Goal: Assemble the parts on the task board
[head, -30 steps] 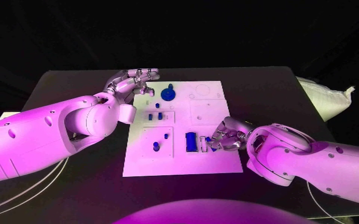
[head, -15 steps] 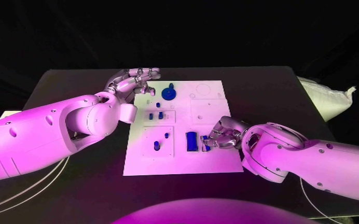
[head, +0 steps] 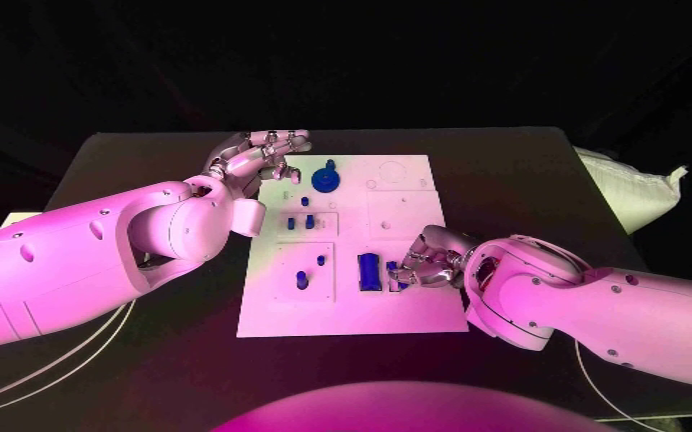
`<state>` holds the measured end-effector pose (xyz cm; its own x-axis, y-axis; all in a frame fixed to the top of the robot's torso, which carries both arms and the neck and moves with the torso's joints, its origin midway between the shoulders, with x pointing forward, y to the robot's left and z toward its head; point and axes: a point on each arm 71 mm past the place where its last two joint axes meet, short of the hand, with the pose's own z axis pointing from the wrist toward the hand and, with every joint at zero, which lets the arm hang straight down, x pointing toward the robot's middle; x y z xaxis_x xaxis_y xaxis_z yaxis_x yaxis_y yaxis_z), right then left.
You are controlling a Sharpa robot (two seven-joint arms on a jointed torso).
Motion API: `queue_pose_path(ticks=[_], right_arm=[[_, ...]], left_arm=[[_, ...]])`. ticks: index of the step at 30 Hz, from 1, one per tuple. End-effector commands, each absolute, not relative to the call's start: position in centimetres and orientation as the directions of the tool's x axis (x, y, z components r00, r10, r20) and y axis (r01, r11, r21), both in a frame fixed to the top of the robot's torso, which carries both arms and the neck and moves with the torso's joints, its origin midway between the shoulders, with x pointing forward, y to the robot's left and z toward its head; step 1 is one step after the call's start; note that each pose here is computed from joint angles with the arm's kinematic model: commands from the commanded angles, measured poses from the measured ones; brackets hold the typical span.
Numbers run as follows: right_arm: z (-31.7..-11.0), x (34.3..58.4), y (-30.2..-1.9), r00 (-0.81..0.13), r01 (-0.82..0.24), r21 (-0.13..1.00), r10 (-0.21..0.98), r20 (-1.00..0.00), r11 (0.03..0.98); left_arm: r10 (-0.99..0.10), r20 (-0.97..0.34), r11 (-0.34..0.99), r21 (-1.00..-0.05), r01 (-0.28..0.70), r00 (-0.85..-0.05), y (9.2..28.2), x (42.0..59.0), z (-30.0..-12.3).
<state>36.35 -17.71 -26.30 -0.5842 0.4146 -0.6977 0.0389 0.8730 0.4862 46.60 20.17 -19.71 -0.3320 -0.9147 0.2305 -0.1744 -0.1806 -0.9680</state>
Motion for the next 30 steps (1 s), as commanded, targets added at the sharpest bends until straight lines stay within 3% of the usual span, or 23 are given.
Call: queue_pose_path(ticks=[1,30], right_arm=[[-26.46,36.08,-17.37,-0.609,0.021,0.477,0.389,-0.691,0.879],[-25.92,35.75,-17.55,-0.584,-0.02,0.467,0.369,-0.723,0.884]], left_arm=[[-0.905,0.237,-0.186,-0.967,-0.172,-0.352,19.88,46.51,-19.59],[-0.906,0.236,-0.186,-0.968,-0.171,-0.35,19.97,46.54,-19.61]])
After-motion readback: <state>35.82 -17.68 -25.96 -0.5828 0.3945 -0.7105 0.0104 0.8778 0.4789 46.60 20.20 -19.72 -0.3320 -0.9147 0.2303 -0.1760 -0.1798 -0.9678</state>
